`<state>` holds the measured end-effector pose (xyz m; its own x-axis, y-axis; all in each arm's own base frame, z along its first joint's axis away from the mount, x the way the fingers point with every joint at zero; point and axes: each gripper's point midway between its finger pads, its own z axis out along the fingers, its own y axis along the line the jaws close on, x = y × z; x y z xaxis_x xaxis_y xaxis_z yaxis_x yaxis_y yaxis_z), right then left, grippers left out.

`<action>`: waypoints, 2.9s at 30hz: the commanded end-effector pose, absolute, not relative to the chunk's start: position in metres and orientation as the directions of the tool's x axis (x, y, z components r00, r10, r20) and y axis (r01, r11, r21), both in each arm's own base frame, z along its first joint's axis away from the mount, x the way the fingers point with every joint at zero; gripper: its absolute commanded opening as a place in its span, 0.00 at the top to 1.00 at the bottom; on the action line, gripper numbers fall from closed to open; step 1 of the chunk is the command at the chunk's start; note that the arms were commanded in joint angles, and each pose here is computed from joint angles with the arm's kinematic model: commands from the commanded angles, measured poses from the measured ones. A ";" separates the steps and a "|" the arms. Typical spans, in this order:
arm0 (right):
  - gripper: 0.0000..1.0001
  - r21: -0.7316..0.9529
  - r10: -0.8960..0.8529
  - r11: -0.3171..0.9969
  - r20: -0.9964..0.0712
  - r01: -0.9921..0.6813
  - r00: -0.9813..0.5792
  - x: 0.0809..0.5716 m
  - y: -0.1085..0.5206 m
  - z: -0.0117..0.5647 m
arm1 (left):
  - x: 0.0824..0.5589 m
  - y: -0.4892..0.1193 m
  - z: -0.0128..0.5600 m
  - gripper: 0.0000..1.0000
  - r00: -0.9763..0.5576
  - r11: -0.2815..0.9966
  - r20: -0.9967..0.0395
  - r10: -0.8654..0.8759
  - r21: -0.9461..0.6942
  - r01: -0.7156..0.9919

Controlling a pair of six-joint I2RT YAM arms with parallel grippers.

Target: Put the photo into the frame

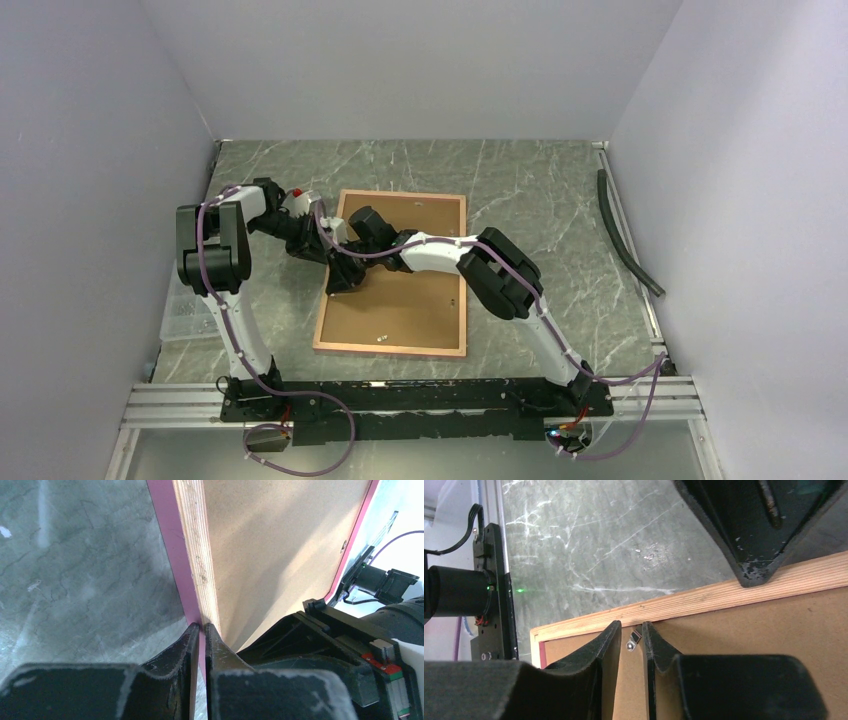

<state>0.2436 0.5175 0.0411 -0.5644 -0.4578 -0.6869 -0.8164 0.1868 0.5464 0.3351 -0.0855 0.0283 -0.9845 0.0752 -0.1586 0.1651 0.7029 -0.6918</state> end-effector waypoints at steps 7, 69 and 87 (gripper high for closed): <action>0.73 0.543 -0.571 0.087 -0.660 -0.835 -0.489 0.203 0.522 0.035 | 0.355 -0.106 0.021 0.89 -0.968 0.696 -0.216 0.126 -0.676 0.242; 0.00 0.623 0.101 0.730 -0.504 -0.280 -0.858 0.499 0.362 0.094 | 0.209 -0.211 0.083 0.18 -0.559 0.357 -0.320 0.765 -0.511 0.782; 0.00 0.446 0.375 0.881 -0.449 0.160 -0.811 0.387 0.195 0.122 | 0.469 -0.037 0.106 0.21 -0.850 0.859 -0.475 0.229 -0.311 0.406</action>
<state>0.4507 0.2194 0.1579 -0.7566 0.3254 -0.5672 0.0212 0.8792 0.4760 0.4257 -0.0677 0.1363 -0.7857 0.3625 -0.5014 0.5557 0.7697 -0.3143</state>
